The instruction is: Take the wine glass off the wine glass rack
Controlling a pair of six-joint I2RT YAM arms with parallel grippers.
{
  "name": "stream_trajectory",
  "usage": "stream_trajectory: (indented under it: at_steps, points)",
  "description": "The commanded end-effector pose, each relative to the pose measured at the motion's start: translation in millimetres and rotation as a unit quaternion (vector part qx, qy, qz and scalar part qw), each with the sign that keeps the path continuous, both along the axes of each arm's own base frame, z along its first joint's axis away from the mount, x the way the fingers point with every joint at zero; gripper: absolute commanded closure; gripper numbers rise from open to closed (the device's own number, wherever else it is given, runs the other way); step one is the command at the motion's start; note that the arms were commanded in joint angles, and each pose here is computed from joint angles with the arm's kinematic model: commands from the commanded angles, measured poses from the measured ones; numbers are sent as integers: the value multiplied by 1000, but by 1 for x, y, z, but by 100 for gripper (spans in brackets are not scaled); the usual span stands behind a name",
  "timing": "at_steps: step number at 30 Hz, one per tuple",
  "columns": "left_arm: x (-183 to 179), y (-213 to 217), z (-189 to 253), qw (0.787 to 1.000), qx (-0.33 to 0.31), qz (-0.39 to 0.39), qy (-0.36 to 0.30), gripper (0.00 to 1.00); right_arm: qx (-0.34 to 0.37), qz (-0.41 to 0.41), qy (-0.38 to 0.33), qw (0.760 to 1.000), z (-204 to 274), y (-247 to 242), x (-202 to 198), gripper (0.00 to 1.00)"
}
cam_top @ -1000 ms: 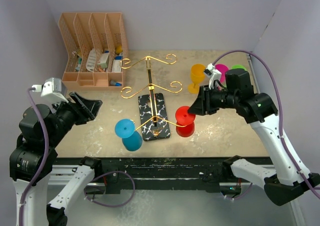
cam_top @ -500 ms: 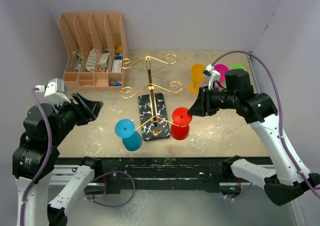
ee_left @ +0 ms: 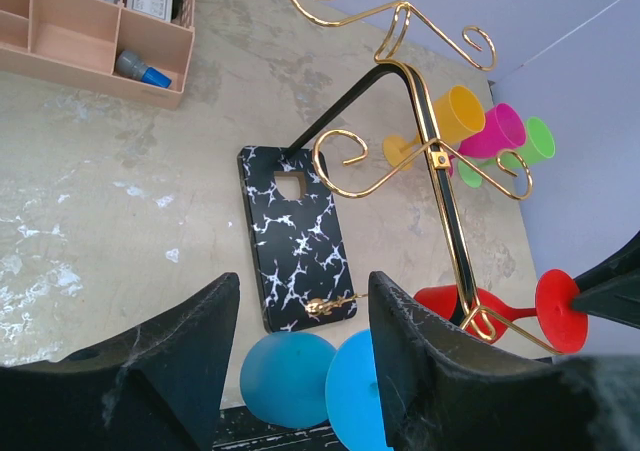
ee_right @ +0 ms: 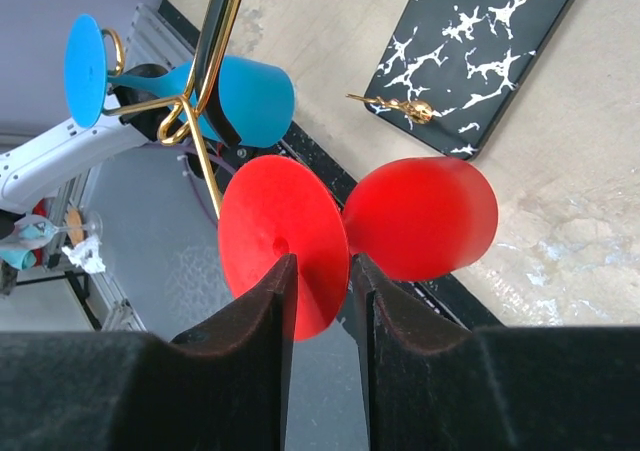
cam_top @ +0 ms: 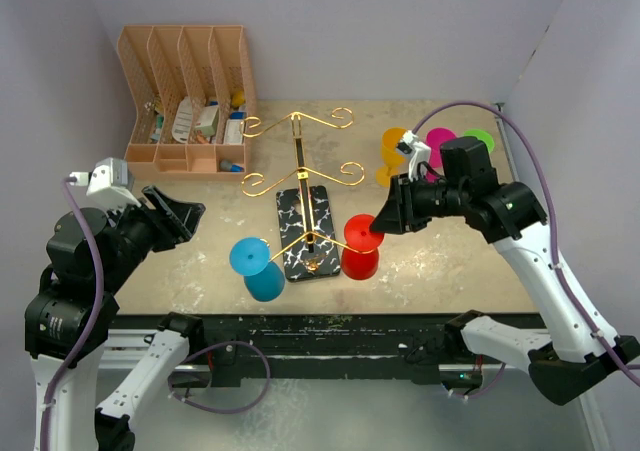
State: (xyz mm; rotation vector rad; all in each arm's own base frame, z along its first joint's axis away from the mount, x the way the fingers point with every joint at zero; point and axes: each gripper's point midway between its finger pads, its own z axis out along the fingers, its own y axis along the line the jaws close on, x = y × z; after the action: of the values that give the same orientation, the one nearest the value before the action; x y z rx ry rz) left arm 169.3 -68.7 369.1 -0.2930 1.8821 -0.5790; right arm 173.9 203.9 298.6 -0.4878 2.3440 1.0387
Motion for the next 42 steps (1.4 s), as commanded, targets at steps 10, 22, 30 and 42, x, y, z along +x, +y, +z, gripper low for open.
stream_trajectory:
  at_steps: [10,22,30,42]
  points:
    - [3,3,8,1000,7,6,-22,42,27,-16,-51,998,32,9,16,100]
    - [3,1,10,1000,-1,3,-24,42,78,-32,-65,994,59,17,19,100]
    - [5,-1,5,1000,-4,0,-18,42,108,8,-33,994,50,29,8,98]
    - [5,0,1,1000,0,3,-14,42,102,43,-7,994,35,37,3,81]
